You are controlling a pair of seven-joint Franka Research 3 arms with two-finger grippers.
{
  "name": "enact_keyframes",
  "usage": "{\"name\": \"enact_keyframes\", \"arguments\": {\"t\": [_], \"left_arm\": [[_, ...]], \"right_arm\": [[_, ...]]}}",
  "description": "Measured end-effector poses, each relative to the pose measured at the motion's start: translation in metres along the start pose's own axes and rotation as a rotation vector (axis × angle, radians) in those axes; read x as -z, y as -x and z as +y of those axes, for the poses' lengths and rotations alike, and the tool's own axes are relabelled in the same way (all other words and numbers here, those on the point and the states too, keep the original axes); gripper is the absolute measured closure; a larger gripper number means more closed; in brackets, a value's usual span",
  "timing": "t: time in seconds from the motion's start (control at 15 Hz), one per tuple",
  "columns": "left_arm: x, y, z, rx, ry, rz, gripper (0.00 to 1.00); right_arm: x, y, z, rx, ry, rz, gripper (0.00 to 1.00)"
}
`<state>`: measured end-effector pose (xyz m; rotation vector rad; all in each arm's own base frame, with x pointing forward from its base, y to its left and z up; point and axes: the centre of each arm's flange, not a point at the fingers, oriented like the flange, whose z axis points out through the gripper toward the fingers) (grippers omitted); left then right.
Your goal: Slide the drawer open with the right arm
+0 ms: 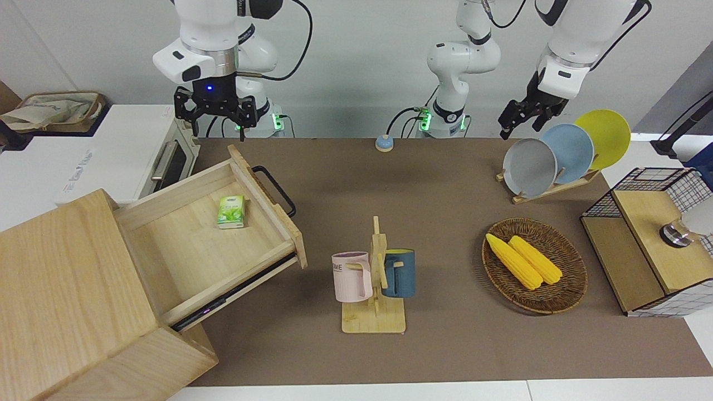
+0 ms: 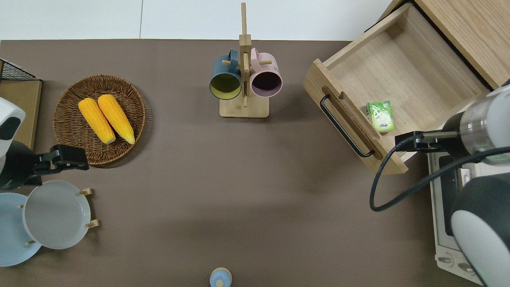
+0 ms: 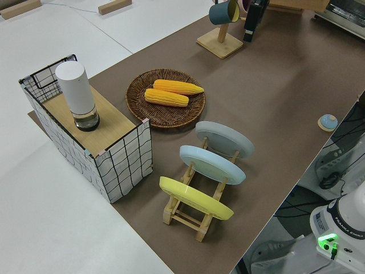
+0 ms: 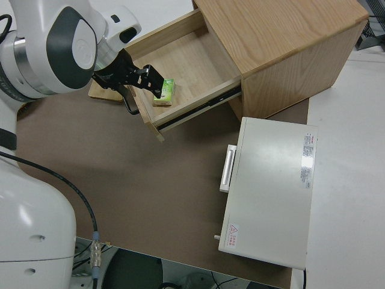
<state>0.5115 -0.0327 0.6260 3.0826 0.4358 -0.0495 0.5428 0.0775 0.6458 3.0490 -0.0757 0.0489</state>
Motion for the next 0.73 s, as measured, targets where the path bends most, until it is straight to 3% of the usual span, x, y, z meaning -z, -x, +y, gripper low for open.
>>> {"name": "enact_keyframes", "arguments": {"t": [0.27, 0.73], "left_arm": [[0.000, 0.000, 0.000, 0.000, 0.000, 0.000, 0.00], [0.000, 0.000, 0.000, 0.000, 0.000, 0.000, 0.00]], "right_arm": [[-0.003, -0.004, 0.027, -0.065, -0.107, -0.025, 0.00], [-0.003, -0.005, 0.029, -0.069, -0.119, -0.027, 0.00]]}}
